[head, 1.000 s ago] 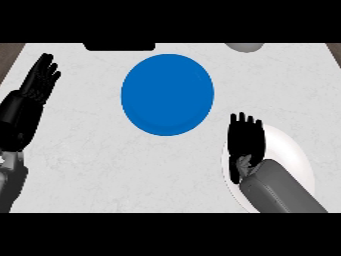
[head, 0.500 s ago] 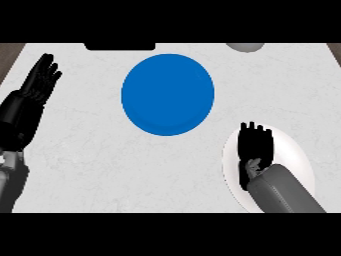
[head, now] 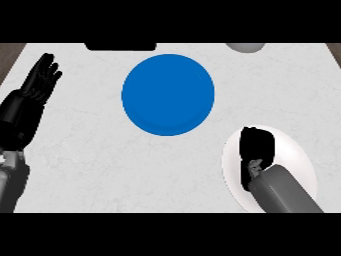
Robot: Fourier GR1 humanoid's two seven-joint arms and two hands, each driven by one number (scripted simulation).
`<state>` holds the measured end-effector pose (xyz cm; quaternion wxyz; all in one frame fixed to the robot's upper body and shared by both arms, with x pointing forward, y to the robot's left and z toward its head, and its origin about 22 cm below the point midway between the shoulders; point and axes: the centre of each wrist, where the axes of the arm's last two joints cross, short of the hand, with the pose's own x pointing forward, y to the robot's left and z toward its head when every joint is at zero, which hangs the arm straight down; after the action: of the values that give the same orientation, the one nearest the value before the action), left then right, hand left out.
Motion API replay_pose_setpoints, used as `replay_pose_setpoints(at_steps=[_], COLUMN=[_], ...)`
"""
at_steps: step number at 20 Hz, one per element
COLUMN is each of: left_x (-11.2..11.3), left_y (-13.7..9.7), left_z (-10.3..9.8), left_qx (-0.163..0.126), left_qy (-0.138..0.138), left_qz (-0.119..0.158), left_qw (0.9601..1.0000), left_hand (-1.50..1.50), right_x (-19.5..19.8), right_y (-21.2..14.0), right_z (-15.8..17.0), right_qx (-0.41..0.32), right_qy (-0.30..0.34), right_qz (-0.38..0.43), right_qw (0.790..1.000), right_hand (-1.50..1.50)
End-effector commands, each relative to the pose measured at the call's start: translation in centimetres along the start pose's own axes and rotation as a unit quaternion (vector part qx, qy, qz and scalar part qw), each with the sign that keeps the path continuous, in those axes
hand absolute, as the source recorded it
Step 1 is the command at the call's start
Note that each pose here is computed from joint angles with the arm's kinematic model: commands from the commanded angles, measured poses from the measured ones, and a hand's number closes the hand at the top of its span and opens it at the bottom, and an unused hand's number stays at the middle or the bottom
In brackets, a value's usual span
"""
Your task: Pick the sweet potato from the plate and place it in the plate
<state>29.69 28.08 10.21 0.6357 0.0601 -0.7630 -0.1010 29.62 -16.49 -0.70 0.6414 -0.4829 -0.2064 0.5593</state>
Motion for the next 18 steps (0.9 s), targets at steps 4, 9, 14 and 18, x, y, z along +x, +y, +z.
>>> replay_pose_setpoints(at_steps=[4,9,14,18], left_x=[0.8,-0.9,0.4,-0.7], left_y=[-0.2,-0.6,-0.3,-0.6], left_z=[-0.6,-0.4,-0.8,-0.5], left_qx=[-0.005,0.003,-0.004,-0.009], left_qy=[-0.001,0.0,-0.017,-0.012], left_qz=[0.007,-0.011,-0.003,0.009], left_qw=[1.0,0.9999,0.9998,0.9998], left_hand=[0.0,0.0,0.0,0.0], right_x=[-0.8,-7.5,-17.7,-20.2], right_y=[-0.8,-4.9,-7.1,-9.1], right_z=[-0.8,-4.6,-8.1,-9.5], right_qx=[-0.115,-0.189,-0.22,-0.235], right_qy=[-0.017,-0.062,-0.119,-0.199], right_qz=[0.032,-0.008,-0.104,-0.143], right_qw=[0.993,0.98,0.963,0.941], right_hand=[1.5,1.5,1.5,1.5])
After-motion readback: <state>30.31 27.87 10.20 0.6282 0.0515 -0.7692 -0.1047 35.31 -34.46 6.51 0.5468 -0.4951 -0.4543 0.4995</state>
